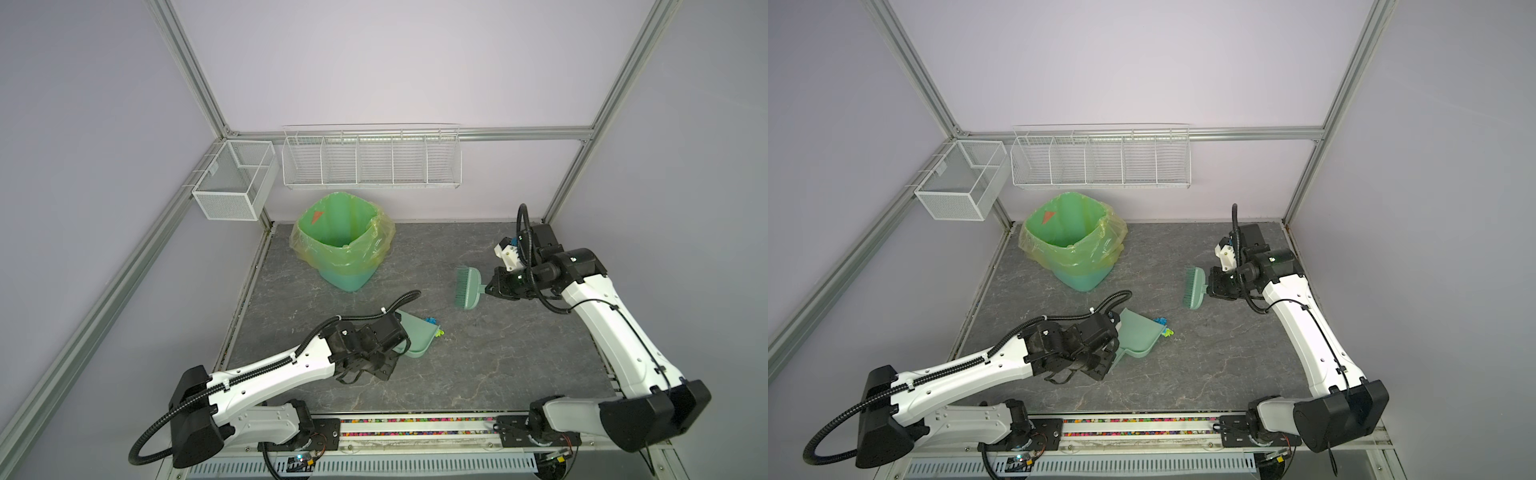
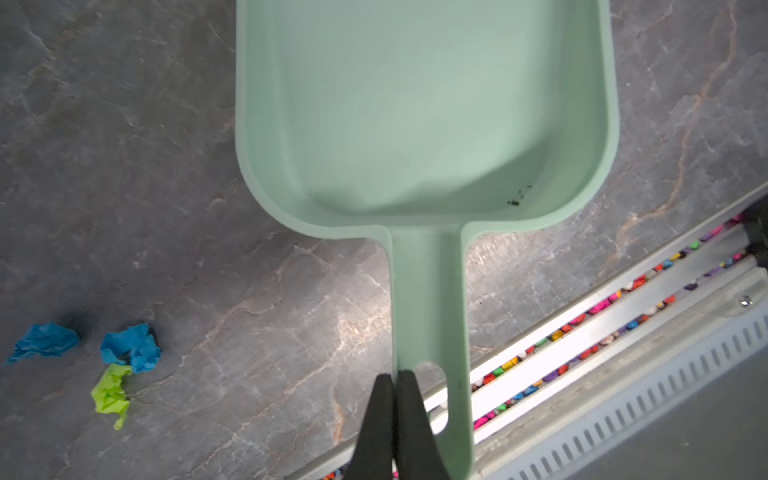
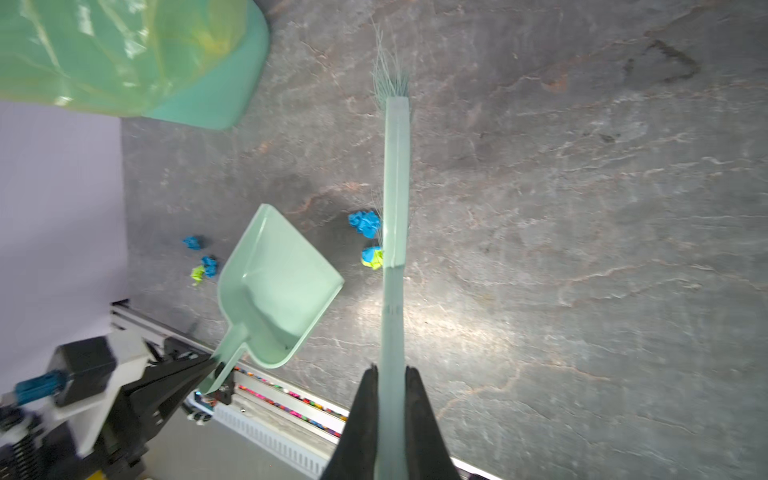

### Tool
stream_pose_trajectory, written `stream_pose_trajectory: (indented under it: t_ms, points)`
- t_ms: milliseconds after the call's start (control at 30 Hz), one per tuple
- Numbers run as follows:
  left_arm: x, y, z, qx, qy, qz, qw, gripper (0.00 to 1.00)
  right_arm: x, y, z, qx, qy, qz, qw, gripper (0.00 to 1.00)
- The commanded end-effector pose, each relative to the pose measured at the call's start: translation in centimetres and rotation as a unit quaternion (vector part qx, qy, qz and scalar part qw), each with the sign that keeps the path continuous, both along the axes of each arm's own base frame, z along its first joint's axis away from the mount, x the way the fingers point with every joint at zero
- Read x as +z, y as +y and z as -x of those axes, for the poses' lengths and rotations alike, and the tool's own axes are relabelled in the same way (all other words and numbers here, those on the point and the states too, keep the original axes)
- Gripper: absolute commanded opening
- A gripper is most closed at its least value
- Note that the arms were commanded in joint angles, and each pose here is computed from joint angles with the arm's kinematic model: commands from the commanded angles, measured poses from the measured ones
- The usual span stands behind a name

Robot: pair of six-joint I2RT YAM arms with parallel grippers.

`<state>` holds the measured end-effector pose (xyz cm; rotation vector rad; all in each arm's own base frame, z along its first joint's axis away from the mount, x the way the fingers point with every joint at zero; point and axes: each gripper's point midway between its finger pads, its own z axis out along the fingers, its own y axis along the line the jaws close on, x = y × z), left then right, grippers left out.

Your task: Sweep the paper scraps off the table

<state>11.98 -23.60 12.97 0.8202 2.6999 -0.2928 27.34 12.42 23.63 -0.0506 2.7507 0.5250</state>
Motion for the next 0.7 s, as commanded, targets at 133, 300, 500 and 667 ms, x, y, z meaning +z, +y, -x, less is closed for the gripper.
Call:
stream_pose_trajectory:
  t_ms: [133, 300, 500, 667]
  points:
    - [-1.8, -0.4, 2.0, 0.008, 0.032, -0.018, 0.999, 0.0, -1.4, -3.3, 1.1, -0.002, -0.014, 0.09, 0.996, 0.07]
    - [-1.5, 0.3, 2.4, 0.012, 0.034, -0.003, 0.999, 0.0, -1.3, -2.6, 0.7, 0.001, -0.02, 0.08, 0.997, 0.07]
    - [-3.0, 0.3, 2.4, -0.006, 0.033, -0.055, 0.998, 0.0, -1.7, -0.9, -0.4, 0.016, -0.022, 0.058, 0.998, 0.07]
    - [-3.1, 1.0, 2.0, -0.011, 0.017, -0.078, 0.997, 0.0, -2.0, -0.1, -1.0, 0.026, -0.022, 0.067, 0.997, 0.07]
